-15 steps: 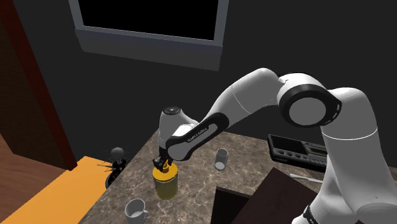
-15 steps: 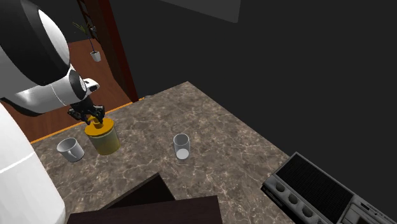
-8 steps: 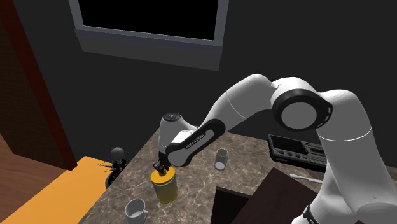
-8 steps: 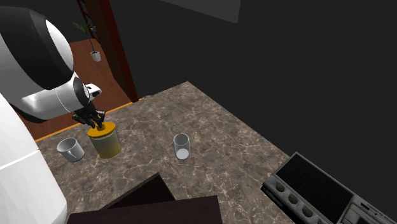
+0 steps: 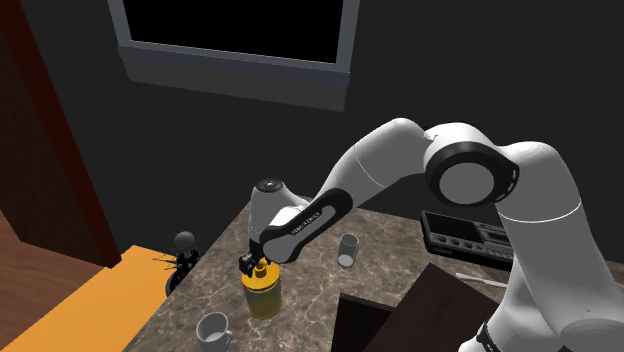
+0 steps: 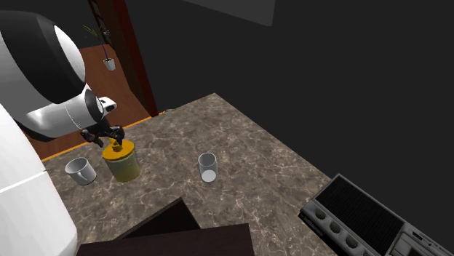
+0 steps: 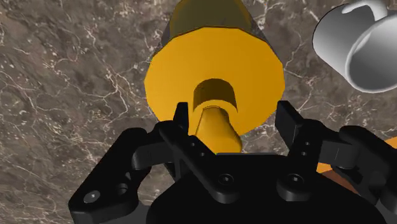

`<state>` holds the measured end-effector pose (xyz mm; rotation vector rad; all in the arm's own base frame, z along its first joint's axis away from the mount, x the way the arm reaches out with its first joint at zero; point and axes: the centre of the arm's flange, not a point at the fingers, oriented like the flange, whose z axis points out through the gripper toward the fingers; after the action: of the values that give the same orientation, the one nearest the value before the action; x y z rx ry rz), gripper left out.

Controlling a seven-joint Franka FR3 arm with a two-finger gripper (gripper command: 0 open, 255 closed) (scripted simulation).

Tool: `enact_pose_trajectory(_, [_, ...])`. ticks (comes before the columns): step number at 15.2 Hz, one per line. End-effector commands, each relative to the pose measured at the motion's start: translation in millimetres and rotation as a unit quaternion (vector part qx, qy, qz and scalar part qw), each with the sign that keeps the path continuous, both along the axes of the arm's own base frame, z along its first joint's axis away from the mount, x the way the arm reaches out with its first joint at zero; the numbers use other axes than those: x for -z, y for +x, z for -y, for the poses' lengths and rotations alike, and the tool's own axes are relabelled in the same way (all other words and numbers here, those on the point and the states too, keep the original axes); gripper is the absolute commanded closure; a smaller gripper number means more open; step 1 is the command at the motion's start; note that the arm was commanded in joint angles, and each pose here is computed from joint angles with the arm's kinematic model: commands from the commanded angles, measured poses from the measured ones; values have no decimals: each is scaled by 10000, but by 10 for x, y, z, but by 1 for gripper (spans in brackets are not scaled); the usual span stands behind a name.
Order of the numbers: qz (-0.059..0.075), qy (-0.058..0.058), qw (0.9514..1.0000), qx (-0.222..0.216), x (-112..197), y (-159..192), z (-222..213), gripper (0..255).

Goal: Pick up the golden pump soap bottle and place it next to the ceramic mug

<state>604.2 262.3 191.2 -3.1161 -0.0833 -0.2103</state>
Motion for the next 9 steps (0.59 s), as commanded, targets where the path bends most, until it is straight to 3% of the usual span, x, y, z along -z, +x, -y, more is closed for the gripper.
enact_pose_trajectory(1, [-22, -9, 10000, 0, 21, -5, 2, 0])
enact_pose_trajectory(4, [-21, -9, 10000, 0, 21, -23, 13, 0])
enact_pose_trajectory(8, [-21, -9, 10000, 0, -475, -88, 23, 0])
enact_pose_trajectory(9, [-21, -9, 10000, 0, -475, -88, 23, 0])
